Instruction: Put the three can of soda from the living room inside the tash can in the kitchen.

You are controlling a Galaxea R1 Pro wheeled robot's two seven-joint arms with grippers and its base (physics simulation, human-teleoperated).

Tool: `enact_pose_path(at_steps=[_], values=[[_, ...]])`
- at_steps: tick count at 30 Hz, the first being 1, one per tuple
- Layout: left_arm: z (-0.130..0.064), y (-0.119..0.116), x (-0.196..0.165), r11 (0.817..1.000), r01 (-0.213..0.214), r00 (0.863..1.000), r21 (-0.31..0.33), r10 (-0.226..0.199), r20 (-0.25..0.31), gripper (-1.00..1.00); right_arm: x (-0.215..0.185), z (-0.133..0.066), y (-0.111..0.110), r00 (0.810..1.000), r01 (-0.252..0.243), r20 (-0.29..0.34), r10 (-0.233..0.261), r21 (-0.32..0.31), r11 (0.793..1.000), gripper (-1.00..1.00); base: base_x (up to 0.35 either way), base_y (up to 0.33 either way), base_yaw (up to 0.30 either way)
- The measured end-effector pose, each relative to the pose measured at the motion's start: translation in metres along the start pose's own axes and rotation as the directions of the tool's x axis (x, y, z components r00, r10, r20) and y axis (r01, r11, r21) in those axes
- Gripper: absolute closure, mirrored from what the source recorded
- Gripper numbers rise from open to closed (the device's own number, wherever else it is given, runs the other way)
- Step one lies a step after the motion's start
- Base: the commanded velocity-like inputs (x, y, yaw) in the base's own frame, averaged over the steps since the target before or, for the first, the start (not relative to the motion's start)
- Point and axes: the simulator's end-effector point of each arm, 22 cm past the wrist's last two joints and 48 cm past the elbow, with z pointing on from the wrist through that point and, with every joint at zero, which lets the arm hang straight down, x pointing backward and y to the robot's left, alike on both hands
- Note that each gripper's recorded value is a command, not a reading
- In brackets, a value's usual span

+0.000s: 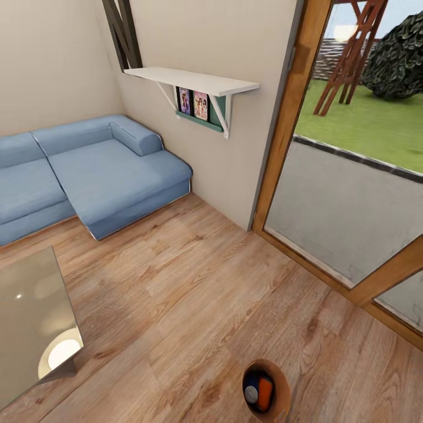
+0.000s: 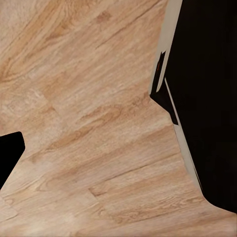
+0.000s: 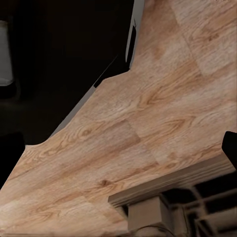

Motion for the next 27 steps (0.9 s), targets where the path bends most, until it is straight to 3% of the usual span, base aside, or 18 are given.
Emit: enact_pose_path(at_steps=[27], values=[[0.0, -0.0007, -0.0006, 1.0, 0.001, 1.0, 0.001, -0.001, 0.003, -1.0, -0.0002, 0.0002, 0.0011, 1.0, 0.006, 0.0, -0.006, -0.003, 1.0, -1.0, 0.0, 0.0, 0.0]])
